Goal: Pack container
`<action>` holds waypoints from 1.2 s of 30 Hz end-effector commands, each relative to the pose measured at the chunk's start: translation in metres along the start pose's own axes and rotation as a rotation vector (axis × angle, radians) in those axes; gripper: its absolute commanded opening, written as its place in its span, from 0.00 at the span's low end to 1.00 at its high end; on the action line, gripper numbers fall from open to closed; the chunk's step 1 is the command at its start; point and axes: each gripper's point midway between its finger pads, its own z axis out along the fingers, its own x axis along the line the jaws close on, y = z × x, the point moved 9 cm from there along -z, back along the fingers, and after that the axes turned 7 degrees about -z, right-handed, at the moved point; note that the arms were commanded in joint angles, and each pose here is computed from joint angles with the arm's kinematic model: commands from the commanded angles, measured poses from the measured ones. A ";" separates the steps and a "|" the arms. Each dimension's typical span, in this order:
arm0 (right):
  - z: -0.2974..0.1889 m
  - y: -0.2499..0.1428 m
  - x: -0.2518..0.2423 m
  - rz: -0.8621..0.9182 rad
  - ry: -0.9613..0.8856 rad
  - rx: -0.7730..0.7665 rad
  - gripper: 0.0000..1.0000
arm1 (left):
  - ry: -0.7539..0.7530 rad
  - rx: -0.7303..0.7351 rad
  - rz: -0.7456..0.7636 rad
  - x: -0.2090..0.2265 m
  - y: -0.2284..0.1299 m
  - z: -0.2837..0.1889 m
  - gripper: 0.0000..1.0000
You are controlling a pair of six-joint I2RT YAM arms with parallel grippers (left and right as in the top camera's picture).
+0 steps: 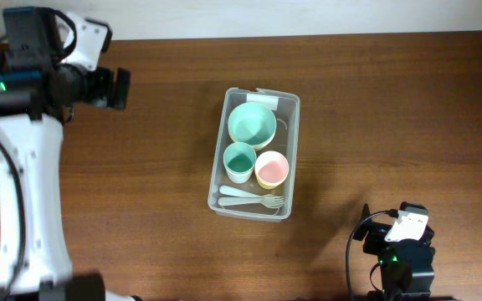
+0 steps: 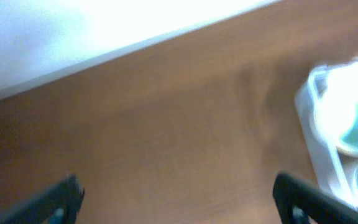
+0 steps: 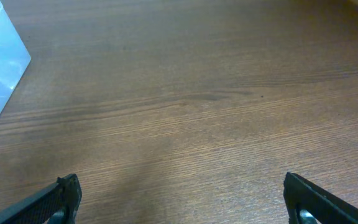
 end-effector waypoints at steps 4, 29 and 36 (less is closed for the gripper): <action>0.001 -0.002 -0.001 0.007 -0.010 -0.003 0.99 | 0.044 -0.216 0.188 -0.032 -0.025 -0.046 1.00; 0.001 -0.002 -0.001 0.007 -0.010 -0.003 0.99 | 0.171 -0.393 -0.055 -0.068 -0.285 -0.019 1.00; 0.001 -0.002 -0.001 0.007 -0.010 -0.003 0.99 | 0.162 -0.417 -0.103 -0.071 -0.310 0.001 1.00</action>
